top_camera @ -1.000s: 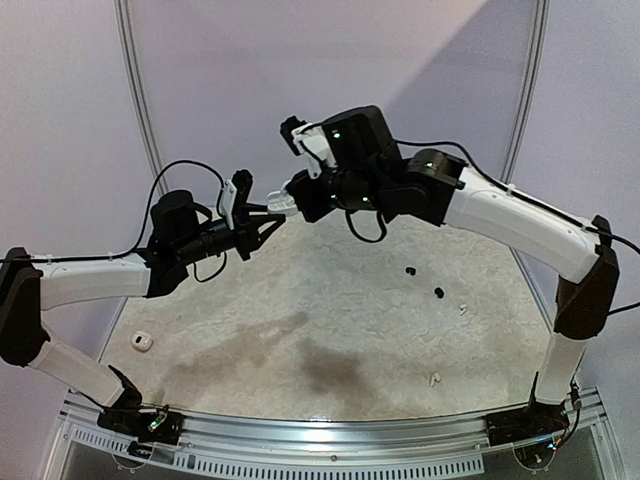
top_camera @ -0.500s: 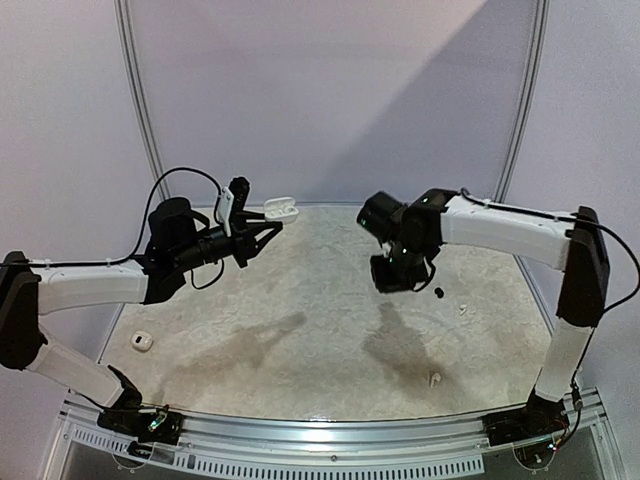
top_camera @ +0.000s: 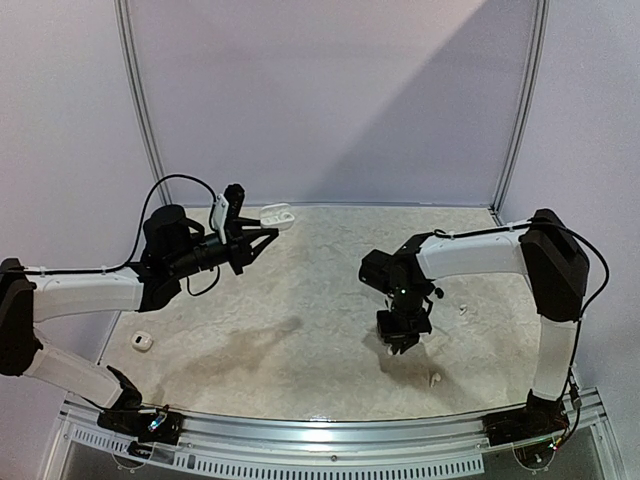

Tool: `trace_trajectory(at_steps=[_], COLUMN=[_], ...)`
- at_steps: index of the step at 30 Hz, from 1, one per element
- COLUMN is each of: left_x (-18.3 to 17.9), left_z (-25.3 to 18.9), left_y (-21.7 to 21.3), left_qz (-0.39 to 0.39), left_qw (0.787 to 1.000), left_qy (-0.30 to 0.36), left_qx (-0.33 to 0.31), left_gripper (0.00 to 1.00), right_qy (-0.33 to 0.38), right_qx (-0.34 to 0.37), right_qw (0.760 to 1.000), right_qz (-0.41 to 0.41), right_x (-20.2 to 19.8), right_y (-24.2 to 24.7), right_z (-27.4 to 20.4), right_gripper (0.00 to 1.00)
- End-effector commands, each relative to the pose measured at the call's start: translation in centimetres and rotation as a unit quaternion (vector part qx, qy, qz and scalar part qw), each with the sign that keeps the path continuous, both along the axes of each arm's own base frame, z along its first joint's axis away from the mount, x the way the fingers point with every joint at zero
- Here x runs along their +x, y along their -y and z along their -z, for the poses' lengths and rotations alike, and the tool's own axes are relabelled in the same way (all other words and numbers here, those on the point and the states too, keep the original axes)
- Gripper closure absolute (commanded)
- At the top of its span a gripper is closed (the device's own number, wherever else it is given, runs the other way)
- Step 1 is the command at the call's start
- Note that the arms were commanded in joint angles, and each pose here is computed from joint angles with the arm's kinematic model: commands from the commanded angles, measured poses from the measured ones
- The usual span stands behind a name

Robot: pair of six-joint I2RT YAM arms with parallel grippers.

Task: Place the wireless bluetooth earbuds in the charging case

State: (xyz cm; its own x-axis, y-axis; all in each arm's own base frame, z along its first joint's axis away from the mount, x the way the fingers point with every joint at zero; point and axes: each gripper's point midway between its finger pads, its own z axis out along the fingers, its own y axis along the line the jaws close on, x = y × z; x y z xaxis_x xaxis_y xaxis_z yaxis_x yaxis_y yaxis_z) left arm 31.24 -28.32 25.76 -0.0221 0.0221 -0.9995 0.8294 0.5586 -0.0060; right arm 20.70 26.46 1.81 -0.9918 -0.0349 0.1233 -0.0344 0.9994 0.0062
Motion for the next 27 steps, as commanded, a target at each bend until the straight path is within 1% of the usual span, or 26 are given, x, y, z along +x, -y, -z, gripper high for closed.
trace_trajectory(at_steps=[1,5,9,14,19,24,27], left_x=[-0.8,-0.8,-0.8,-0.8,-0.8,-0.9,-0.8], left_z=[-0.5,-0.7,-0.6,-0.5,-0.6,-0.3,-0.3], left_y=[0.4,0.5,0.5,0.5,0.5,0.5,0.6], left_qz=[0.011,0.011,0.011,0.013,0.011,0.013,0.015], left_qw=[1.000,1.000,1.000,1.000,1.000,1.000,1.000], left_qy=[0.013,0.018,0.019,0.017,0.019,0.016,0.015], left_qx=[-0.003,-0.002,0.000,0.002,0.002,0.004,0.004], left_gripper=[1.00,1.00,1.00,1.00,1.00,1.00,1.00], right_qy=[-0.018,-0.033,-0.050,-0.061,-0.048,-0.056,-0.071], right_qx=[0.016,0.023,0.031,0.034,-0.009,-0.038,-0.038], right_qw=[1.000,0.999,0.998,0.998,0.999,0.997,0.996], right_qz=[0.010,0.005,-0.001,-0.006,-0.015,-0.030,-0.032], right_x=[-0.6,-1.5,-2.6,-3.3,-4.2,-6.9,-8.6], right_y=[-0.8,-1.1,-1.5,-1.5,-0.3,-0.1,-0.1], right_z=[0.9,0.5,0.0,-0.7,0.0,1.2,2.3], right_gripper=[0.89,0.75,0.69,0.68,0.69,0.66,0.63])
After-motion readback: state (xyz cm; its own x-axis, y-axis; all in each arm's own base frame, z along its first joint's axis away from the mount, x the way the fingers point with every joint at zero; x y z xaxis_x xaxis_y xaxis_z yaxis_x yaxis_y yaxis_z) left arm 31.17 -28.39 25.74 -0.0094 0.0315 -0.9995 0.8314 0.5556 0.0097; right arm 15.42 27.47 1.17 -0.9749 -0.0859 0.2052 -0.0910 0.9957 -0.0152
